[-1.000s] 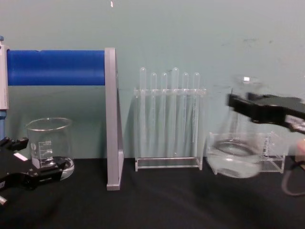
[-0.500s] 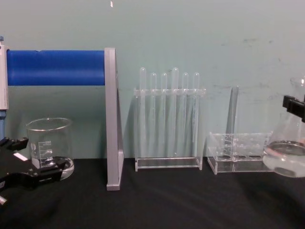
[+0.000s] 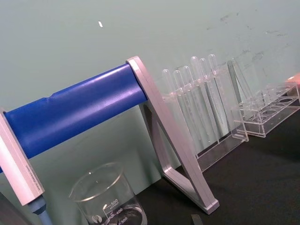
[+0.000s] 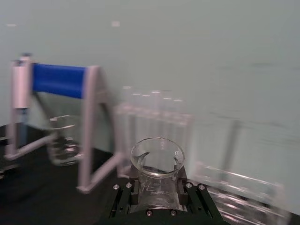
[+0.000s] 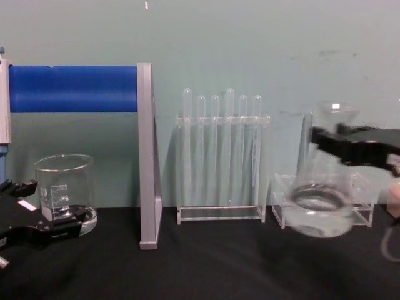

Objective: Grasp the erlenmeyer flask with one hand, shake it three times, then place it back.

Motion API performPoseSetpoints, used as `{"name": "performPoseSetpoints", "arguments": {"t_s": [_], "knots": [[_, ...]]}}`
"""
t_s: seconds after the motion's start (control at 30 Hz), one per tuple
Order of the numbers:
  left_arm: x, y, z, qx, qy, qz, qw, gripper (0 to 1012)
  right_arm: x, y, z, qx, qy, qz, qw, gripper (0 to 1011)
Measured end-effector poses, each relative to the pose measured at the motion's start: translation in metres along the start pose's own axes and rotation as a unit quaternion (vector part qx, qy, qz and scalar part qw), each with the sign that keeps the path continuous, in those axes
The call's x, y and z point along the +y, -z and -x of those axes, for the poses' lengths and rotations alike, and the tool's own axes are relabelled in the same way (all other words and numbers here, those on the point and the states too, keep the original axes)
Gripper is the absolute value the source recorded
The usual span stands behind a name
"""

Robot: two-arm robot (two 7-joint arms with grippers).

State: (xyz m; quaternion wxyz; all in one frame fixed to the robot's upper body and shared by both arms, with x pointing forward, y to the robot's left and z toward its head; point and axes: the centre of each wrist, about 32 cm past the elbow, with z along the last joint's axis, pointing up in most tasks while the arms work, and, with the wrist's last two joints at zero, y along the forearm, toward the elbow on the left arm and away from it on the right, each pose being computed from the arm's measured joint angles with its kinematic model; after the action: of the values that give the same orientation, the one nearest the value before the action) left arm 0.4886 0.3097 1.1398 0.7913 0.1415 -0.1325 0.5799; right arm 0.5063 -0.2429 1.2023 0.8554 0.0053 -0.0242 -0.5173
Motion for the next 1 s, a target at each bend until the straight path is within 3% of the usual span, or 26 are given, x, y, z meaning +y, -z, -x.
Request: {"name": "performPoseSetpoints", "arguments": {"t_s": [0.1, 0.33, 0.57, 0.73, 1.0], "knots": [[0.0000, 0.0000, 0.0000, 0.000, 0.000, 0.000, 1.0000, 1001, 0.005, 0.000, 0.010, -0.001, -0.037, 0.000, 0.9993, 449], [0.0000, 0.0000, 0.0000, 0.000, 0.000, 0.000, 1.0000, 1001, 0.016, -0.001, 0.032, -0.001, -0.120, -0.001, 0.9928, 449], [0.0000, 0.0000, 0.0000, 0.000, 0.000, 0.000, 1.0000, 1001, 0.021, -0.001, 0.040, 0.000, -0.145, -0.001, 0.9895, 449], [0.0000, 0.0000, 0.0000, 0.000, 0.000, 0.000, 1.0000, 1001, 0.020, -0.001, 0.037, 0.000, -0.128, -0.002, 0.9917, 449], [0.0000, 0.0000, 0.0000, 0.000, 0.000, 0.000, 1.0000, 1001, 0.007, -0.002, 0.017, -0.002, -0.038, -0.004, 0.9993, 449]]}}
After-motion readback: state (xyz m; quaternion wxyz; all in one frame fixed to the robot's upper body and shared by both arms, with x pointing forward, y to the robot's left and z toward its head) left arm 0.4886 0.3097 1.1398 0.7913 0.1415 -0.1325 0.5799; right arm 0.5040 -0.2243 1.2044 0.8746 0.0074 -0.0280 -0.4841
